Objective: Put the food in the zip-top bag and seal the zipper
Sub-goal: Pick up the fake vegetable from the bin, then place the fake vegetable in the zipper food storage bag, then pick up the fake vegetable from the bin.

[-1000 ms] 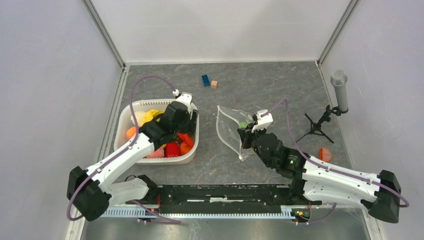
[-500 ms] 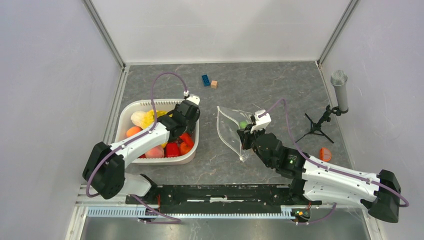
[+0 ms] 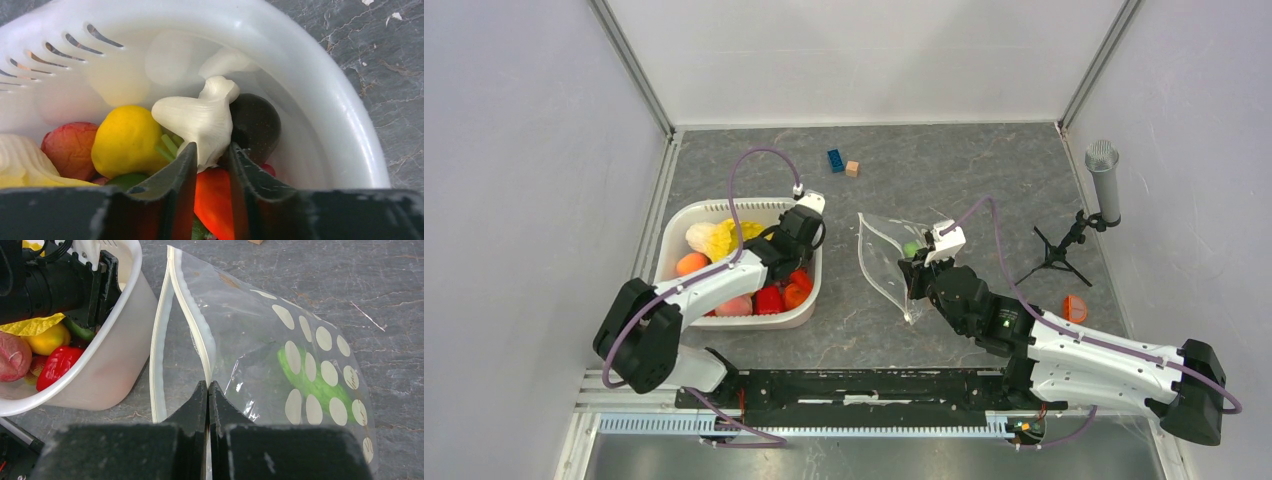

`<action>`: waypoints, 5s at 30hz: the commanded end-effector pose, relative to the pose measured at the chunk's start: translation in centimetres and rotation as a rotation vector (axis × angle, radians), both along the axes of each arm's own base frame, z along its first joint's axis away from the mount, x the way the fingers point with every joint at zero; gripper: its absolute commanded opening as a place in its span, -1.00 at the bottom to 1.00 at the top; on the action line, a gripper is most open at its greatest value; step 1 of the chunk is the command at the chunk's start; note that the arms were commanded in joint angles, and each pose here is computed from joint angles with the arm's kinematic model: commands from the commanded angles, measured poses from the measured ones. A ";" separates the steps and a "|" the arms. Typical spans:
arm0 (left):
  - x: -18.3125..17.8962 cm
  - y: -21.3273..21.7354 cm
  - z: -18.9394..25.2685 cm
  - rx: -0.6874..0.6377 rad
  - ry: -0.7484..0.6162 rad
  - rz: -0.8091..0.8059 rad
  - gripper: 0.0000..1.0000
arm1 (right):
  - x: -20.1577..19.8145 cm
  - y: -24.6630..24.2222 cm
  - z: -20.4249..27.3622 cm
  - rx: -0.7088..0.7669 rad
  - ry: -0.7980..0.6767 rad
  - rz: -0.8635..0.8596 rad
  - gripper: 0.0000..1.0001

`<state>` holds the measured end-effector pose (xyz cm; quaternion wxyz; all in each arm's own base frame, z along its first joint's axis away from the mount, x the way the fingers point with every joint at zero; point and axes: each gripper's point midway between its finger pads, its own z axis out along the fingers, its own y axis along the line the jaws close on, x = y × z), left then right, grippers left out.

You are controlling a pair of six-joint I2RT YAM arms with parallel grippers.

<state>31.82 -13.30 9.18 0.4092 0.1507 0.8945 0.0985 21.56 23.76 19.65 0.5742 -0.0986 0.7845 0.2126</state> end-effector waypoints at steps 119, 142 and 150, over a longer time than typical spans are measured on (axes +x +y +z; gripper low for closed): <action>-13.1 8.9 7.0 -0.324 0.042 0.536 1.00 | 0.4 -0.9 3.7 0.135 -0.069 -0.053 -0.89; -14.0 7.5 2.5 -0.364 0.232 0.528 0.06 | 0.4 -1.2 3.6 0.133 -0.076 -0.057 -0.88; -13.7 6.5 4.2 -0.417 0.215 0.456 -0.27 | 0.5 -1.2 3.5 0.133 -0.075 -0.060 -0.87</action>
